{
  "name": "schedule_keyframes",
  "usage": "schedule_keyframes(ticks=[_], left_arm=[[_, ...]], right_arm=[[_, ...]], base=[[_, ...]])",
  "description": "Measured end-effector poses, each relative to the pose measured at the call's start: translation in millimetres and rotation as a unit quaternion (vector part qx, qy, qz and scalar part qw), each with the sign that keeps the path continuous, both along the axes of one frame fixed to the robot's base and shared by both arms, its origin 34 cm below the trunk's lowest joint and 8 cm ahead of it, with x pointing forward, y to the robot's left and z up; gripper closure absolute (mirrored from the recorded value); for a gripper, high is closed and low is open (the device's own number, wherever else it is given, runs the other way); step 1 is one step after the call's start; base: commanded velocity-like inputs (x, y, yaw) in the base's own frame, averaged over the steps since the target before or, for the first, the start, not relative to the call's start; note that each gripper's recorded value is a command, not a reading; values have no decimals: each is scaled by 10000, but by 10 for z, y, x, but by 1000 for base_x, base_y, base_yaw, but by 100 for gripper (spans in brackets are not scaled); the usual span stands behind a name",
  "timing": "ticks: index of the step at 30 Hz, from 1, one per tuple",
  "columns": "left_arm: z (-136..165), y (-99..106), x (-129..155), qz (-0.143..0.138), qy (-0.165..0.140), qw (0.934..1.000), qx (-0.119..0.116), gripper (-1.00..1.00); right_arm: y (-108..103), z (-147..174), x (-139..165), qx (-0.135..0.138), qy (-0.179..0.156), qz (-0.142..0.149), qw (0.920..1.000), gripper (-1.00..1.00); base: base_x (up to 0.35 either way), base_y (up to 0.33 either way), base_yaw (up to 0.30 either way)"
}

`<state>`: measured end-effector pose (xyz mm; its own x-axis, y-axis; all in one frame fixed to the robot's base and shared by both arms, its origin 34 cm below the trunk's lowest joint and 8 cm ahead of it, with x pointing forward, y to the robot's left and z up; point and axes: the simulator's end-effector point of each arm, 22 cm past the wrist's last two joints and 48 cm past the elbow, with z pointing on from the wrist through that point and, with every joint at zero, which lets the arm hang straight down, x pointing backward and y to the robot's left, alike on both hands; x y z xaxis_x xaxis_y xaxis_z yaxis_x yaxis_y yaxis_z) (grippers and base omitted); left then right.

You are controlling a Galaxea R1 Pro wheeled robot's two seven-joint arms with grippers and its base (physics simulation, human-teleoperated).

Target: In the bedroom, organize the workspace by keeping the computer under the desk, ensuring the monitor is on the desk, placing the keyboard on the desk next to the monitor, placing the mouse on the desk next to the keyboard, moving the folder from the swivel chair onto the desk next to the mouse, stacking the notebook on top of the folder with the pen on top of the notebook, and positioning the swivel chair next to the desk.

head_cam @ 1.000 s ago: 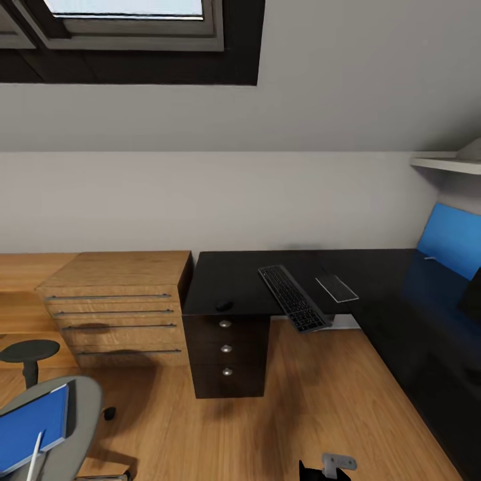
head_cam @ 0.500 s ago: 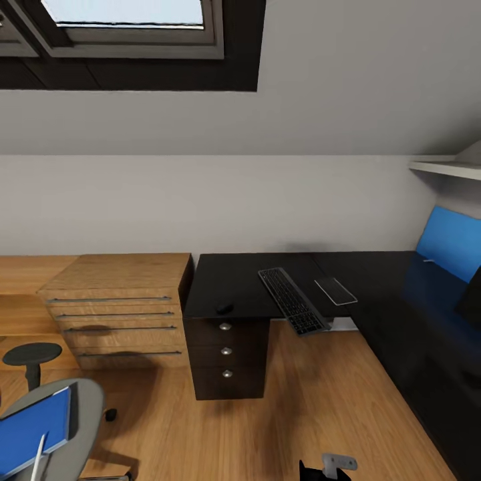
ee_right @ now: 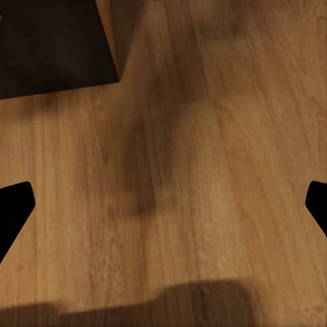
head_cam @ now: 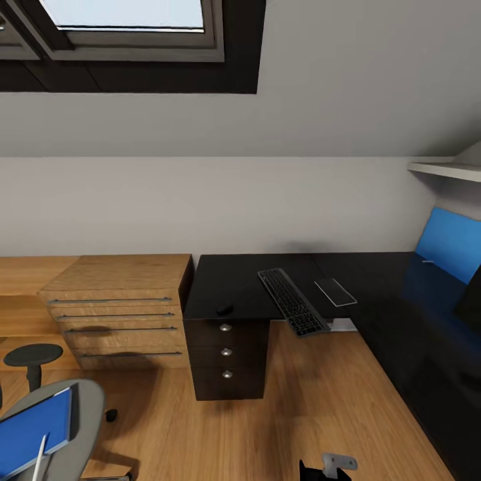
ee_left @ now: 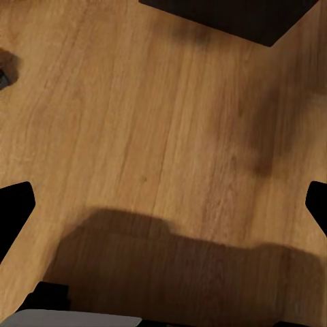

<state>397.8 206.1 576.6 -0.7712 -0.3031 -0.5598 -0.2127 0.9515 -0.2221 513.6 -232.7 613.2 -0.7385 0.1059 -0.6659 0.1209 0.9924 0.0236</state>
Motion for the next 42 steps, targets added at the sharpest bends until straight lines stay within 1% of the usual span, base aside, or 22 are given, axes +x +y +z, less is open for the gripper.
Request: schedule_keyframes(ticks=[7,8,13,16,17,18,20,21,22,24,25,28,29,30,31,32,34,35,36,39,40,42], left_arm=[[-1,12,-1,21,3,10000,17,-100],[1,5,1,11,-3,10000,17,-100],[6,-12,6,-17,-19,10000,14,-100],[22,-8,55,-44,-60,10000,18,-100],[73,-1,189,23,-176,9998,50,-100],[94,3,258,82,-195,9997,75,-100],[101,-3,310,140,-150,9998,84,-100],[101,-32,352,178,-62,9998,60,-100],[103,-81,394,190,46,9998,8,-100],[120,-151,456,177,136,9997,-77,-100],[152,-233,529,144,191,9996,-172,-100],[226,-342,661,78,236,9992,-321,-100],[239,-350,683,69,240,9991,-339,-100],[261,-335,725,54,247,9991,-354,-100],[270,-294,748,58,250,9991,-343,-100],[274,-234,764,64,241,9992,-328,-100],[276,-184,775,67,229,9992,-309,-100],[280,-138,786,69,213,9993,-291,-100],[283,-76,798,68,191,9994,-268,-100],[285,-38,807,64,175,9995,-265,-100],[287,4,811,52,161,9995,-273,-100],[278,71,804,69,170,9996,-233,-100]], right_arm=[[-7,13,14,-8,-45,-8,10000,-100],[-10,29,33,-12,-95,-13,10000,-100],[-13,41,44,-16,-135,-19,9999,-100],[-8,39,42,-13,-129,-32,9999,-100],[-34,32,33,-24,-102,-93,9999,-100],[-74,31,30,-51,-94,-183,9998,-100],[-138,40,38,-94,-105,-322,9994,-100],[-199,66,73,-128,-155,-462,9987,-100],[-256,105,131,-157,-231,-579,9979,-100],[-302,152,199,-179,-321,-665,9971,-100],[-335,199,268,-194,-406,-722,9964,-100],[-386,268,369,-208,-523,-790,9953,-100],[-397,282,390,-206,-543,-806,9950,-100],[-430,320,450,-176,-593,-883,9942,-100],[-495,381,545,-86,-659,-1066,9921,-100],[-582,481,683,95,-776,-1357,9877,-100],[-647,572,796,246,-879,-1587,9831,-100],[-696,647,887,413,-948,-1799,9782,-100],[-725,688,948,672,-926,-2056,9719,-100],[-717,690,971,886,-863,-2191,9678,-100],[-658,700,1009,1147,-822,-2212,9650,-100],[-652,713,1027,1192,-833,-2215,9643,-100]], base=[[0,0,0],[0,0,0],[0,0,0],[0,0,0],[0,0,0],[0,0,0],[0,0,0],[0,0,0],[0,0,0],[0,0,0],[0,0,0],[0,0,0],[0,0,0],[0,0,0],[0,0,0],[0,0,0],[0,0,0],[0,0,0],[0,0,0],[0,0,0],[0,0,0],[0,0,0]])
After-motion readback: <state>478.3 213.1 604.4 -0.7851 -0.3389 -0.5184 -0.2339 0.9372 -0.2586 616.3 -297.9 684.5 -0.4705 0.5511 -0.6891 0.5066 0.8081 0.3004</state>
